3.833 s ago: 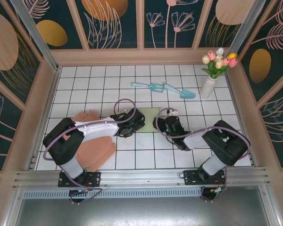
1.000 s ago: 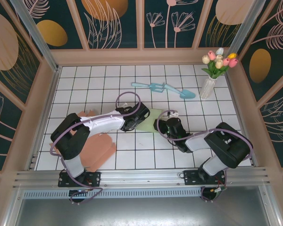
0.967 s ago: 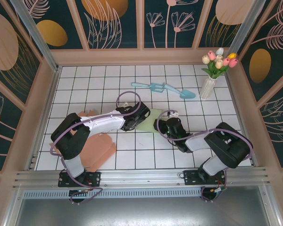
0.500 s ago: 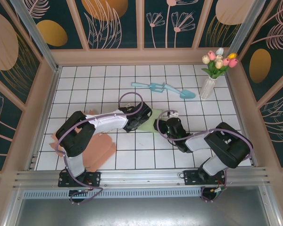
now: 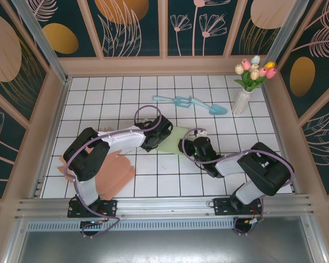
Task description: Fold the paper box
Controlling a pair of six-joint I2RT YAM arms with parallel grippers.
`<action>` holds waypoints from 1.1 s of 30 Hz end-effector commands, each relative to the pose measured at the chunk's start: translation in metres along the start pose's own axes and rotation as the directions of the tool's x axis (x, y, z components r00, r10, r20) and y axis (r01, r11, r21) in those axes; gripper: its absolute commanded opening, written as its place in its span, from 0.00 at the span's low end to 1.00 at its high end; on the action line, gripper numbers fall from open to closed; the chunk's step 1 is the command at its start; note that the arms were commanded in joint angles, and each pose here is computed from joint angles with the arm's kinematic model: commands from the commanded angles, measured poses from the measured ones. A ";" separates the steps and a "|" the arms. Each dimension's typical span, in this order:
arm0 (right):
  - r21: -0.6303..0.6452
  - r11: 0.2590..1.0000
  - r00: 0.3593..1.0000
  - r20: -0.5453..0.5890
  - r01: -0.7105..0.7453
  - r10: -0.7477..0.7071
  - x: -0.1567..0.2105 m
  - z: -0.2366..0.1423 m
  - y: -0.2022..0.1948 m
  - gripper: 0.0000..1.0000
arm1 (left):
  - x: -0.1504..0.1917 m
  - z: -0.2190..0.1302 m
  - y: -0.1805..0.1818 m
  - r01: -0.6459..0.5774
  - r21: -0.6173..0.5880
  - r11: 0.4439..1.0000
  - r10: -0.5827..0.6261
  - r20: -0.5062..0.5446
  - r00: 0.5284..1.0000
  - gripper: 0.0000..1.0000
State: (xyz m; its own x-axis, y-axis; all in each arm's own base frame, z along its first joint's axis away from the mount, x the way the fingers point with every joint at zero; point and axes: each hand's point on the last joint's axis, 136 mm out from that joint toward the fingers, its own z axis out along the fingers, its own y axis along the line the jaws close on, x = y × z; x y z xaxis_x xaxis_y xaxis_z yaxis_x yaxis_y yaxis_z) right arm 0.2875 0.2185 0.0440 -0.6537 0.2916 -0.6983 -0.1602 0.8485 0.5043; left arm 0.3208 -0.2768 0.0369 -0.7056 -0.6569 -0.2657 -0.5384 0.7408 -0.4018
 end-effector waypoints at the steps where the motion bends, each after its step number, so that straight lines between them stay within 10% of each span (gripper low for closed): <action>1: 0.013 0.999 0.998 -0.054 0.034 -0.034 0.017 -0.001 -0.007 0.57 | 0.011 0.010 -0.001 -0.002 -0.001 1.000 0.002 -0.052 0.999 0.92; 33: 0.037 0.996 0.997 0.001 0.081 -0.081 -0.003 -0.011 -0.007 0.59 | 0.013 0.030 0.045 -0.048 -0.118 0.992 0.047 -0.018 0.999 0.82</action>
State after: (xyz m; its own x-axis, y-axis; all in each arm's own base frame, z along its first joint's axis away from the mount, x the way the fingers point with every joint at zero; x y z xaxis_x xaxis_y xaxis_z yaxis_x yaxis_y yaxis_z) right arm 0.2862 0.2138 0.0478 -0.6403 0.2335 -0.7318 -0.1918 0.8739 0.4467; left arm 0.3279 -0.2900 0.0299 -0.7029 -0.6648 -0.2528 -0.5152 0.7210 -0.4634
